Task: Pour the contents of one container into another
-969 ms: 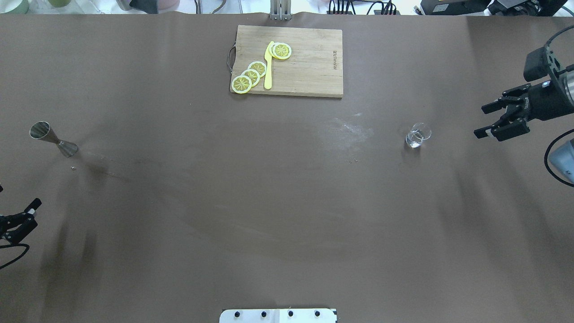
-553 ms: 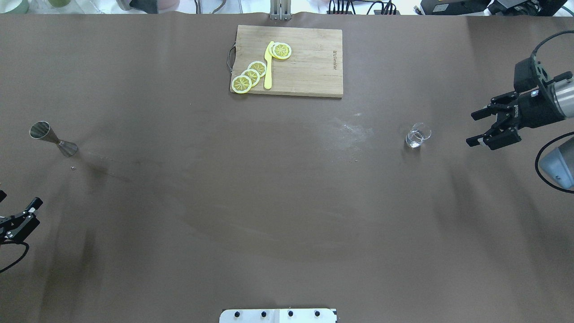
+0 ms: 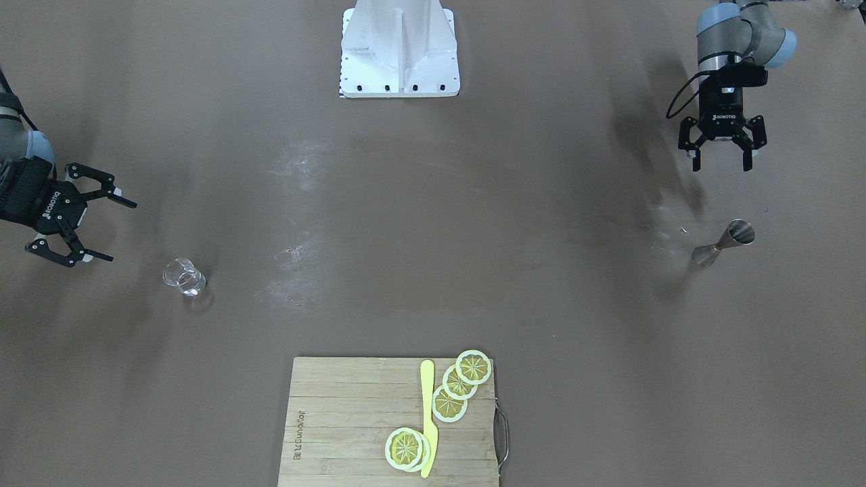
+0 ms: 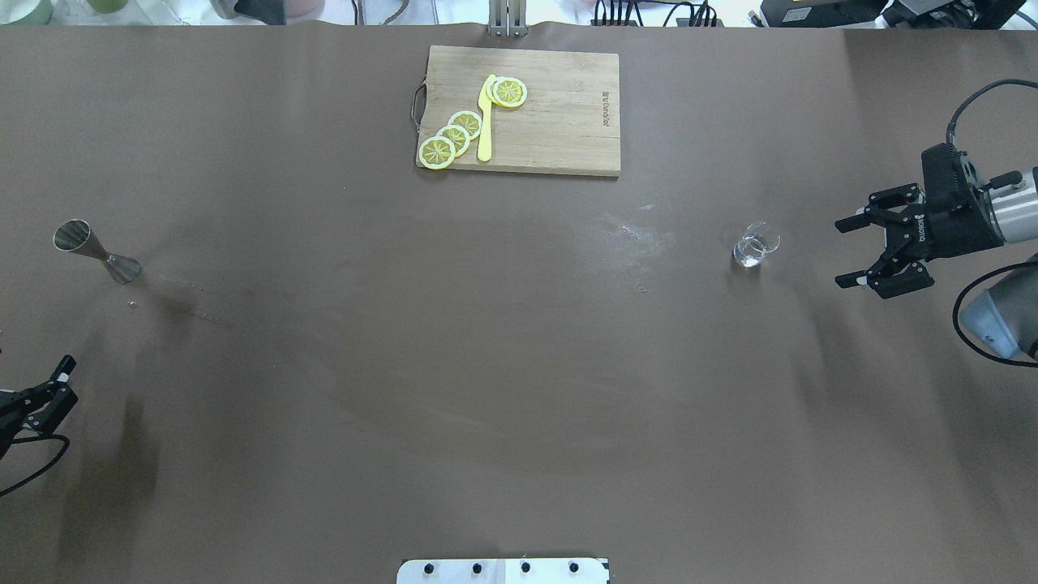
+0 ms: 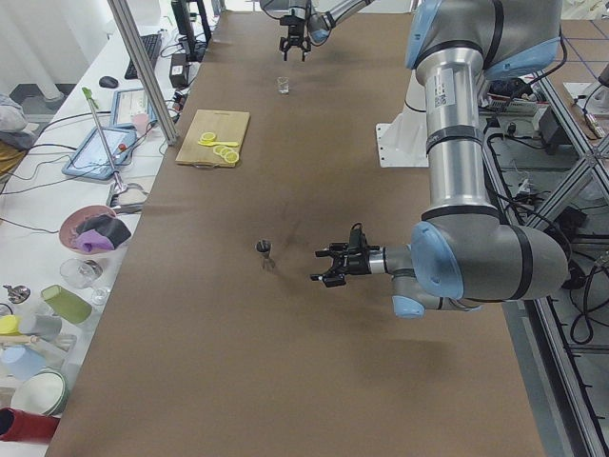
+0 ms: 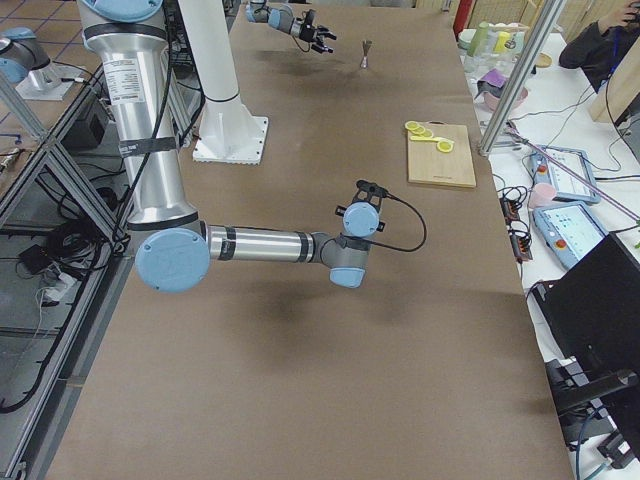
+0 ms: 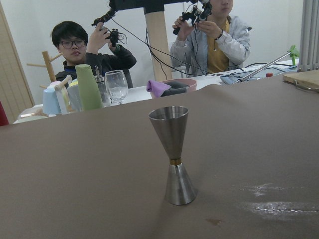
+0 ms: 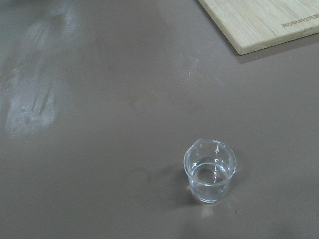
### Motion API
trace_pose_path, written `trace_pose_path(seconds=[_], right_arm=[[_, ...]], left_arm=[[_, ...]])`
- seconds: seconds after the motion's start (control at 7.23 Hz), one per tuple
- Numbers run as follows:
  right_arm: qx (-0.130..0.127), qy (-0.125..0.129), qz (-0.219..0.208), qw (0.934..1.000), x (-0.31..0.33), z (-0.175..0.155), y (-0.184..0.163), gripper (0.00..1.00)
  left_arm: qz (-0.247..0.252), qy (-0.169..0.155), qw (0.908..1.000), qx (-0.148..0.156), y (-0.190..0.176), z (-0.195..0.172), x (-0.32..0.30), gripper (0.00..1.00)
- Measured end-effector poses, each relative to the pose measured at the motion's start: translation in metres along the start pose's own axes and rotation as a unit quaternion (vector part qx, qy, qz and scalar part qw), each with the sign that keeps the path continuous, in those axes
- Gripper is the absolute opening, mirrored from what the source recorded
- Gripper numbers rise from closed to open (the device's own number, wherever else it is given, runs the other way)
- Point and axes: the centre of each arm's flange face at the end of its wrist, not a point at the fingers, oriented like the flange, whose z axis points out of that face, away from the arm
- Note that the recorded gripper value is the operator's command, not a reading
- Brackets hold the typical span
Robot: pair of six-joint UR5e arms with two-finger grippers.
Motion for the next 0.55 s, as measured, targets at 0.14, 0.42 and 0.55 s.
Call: trace_pose_path(seconds=[0.14,0.42,0.55], right_arm=[[0.004,0.013,-0.032,0.9994,0.009,0.008,0.007,1.0],[0.013,0.037,-0.072,0.9966,0.025,0.024,0.015,1.0],[0.018,0.047,-0.084,0.9952,0.026,0.03,0.015,1.0]], left_arm=[[-0.013,-0.009,0.9999,-0.002,0.002,0.003,-0.002,1.0],[-0.043,-0.051,0.9978,-0.002,0.018,0.016,-0.001,0.99],[-0.057,-0.074,0.9956,0.002,0.027,0.021,-0.001,0.99]])
